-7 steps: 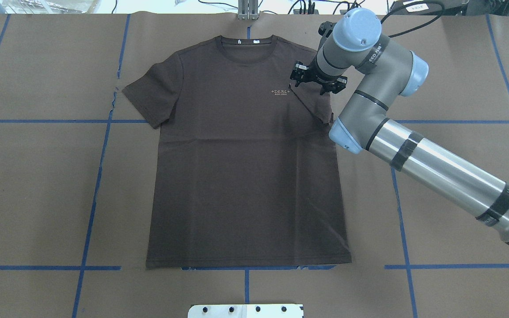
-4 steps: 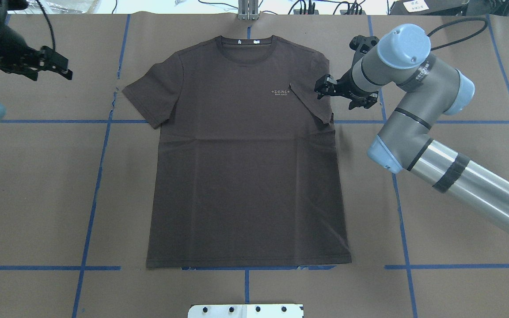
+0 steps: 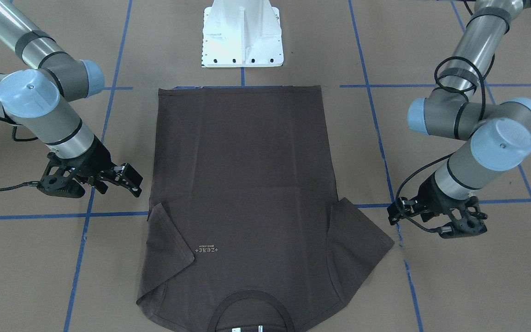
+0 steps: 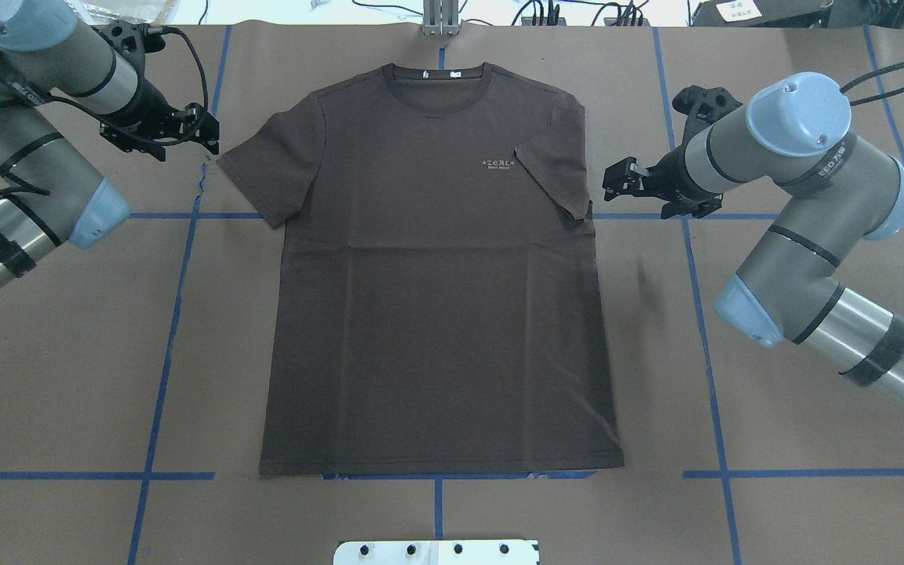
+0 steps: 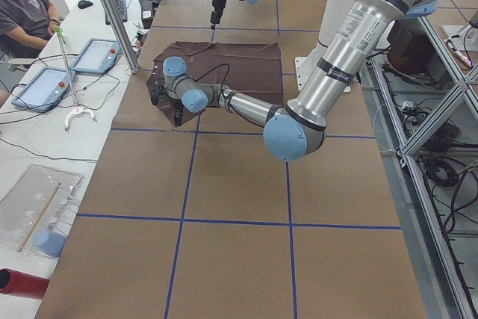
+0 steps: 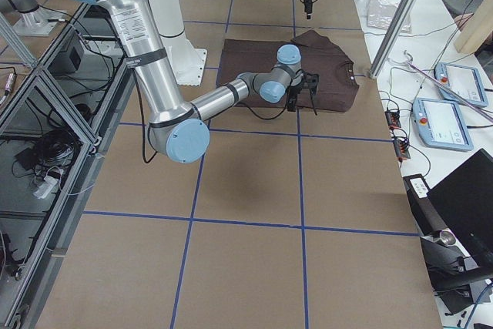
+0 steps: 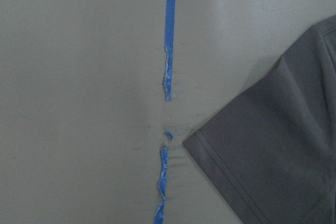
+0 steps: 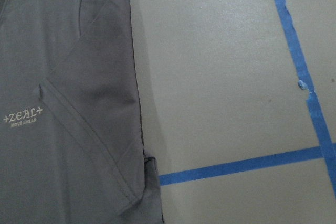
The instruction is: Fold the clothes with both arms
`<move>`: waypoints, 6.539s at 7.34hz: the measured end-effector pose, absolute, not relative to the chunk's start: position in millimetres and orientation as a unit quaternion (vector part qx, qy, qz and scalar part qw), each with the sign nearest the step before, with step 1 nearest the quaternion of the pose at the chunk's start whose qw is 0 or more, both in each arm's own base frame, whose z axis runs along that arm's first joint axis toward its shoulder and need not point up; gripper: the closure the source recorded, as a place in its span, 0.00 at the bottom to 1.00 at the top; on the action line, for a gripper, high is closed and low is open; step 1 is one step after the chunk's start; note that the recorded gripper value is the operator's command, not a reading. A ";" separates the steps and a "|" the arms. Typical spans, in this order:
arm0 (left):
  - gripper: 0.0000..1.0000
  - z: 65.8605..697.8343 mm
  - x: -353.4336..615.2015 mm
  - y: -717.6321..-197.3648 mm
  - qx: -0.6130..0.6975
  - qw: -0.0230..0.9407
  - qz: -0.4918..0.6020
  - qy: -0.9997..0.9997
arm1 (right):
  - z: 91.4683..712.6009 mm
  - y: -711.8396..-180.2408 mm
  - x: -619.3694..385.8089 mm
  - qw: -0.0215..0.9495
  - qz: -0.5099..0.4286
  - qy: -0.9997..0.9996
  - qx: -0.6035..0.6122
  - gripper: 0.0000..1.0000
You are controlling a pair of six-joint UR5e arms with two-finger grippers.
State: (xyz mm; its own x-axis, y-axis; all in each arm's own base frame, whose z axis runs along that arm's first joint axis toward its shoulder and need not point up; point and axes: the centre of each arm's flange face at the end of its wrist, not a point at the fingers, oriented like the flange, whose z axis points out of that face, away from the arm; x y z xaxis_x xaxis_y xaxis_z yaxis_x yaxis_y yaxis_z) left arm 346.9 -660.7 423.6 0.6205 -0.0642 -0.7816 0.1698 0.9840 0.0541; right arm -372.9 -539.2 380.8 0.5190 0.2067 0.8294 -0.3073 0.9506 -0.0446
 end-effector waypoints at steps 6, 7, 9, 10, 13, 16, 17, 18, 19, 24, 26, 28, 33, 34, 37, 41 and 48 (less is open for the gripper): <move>0.30 440.1 400.8 -674.6 0.086 0.910 -0.064 0.400 | 381.6 -533.1 -366.5 0.869 0.150 -0.468 0.057 0.00; 0.33 441.6 403.9 -673.7 0.085 0.910 -0.062 0.400 | 381.7 -532.6 -366.4 0.869 0.150 -0.468 0.057 0.00; 0.42 442.3 408.1 -672.0 0.084 0.911 -0.060 0.400 | 381.1 -531.8 -365.8 0.868 0.151 -0.469 0.057 0.00; 0.57 440.9 408.8 -672.3 0.085 0.910 -0.059 0.400 | 381.2 -531.7 -365.6 0.869 0.151 -0.468 0.057 0.00; 1.00 440.1 413.4 -673.9 0.083 0.911 -0.058 0.399 | 382.9 -530.9 -364.3 0.869 0.152 -0.468 0.057 0.00; 1.00 422.6 419.1 -678.4 0.087 0.909 -0.055 0.405 | 381.8 -529.8 -363.3 0.868 0.151 -0.469 0.056 0.00; 1.00 409.5 419.7 -680.0 0.091 0.906 -0.054 0.410 | 381.6 -529.7 -363.2 0.868 0.151 -0.470 0.056 0.00; 1.00 386.1 421.0 -681.1 0.092 0.903 -0.057 0.416 | 381.1 -529.5 -363.1 0.868 0.151 -0.470 0.056 0.00; 1.00 357.5 423.2 -682.7 0.088 0.900 -0.069 0.422 | 380.4 -529.5 -363.1 0.868 0.150 -0.470 0.056 0.00; 1.00 278.8 484.6 -681.2 0.058 0.888 -0.125 0.439 | 380.8 -529.1 -363.2 0.868 0.150 -0.471 0.055 0.00; 1.00 280.3 498.1 -680.1 0.067 0.890 -0.134 0.432 | 380.7 -529.0 -363.9 0.868 0.150 -0.470 0.055 0.00; 0.19 279.7 506.9 -676.0 0.078 0.889 -0.134 0.431 | 380.8 -529.2 -364.2 0.868 0.150 -0.470 0.055 0.00; 0.12 245.5 484.0 -597.8 0.082 0.853 -0.141 0.496 | 340.3 -484.8 -384.6 0.843 0.201 -0.498 0.018 0.00; 0.12 244.7 471.1 -560.2 0.081 0.843 -0.133 0.514 | 340.6 -440.7 -404.5 0.838 0.224 -0.497 0.006 0.00; 0.11 254.5 442.6 -501.9 0.076 0.832 -0.123 0.536 | 342.9 -292.1 -457.2 0.841 0.275 -0.467 0.007 0.08; 0.10 257.2 441.4 -495.7 0.074 0.831 -0.125 0.537 | 366.5 -212.6 -480.9 0.857 0.314 -0.409 -0.005 0.23; 0.10 258.7 441.6 -495.1 0.071 0.831 -0.128 0.537 | 369.4 -192.0 -478.1 0.861 0.328 -0.389 -0.022 1.00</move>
State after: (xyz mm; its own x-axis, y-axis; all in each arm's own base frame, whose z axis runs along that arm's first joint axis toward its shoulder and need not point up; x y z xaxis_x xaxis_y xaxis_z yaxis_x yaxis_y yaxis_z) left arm 441.6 -495.1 258.7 0.3904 -0.1367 -0.9104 0.2894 0.9570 -0.0196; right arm -478.1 -192.0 369.4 0.4825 0.5813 0.6552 -0.5476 0.7841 -0.2923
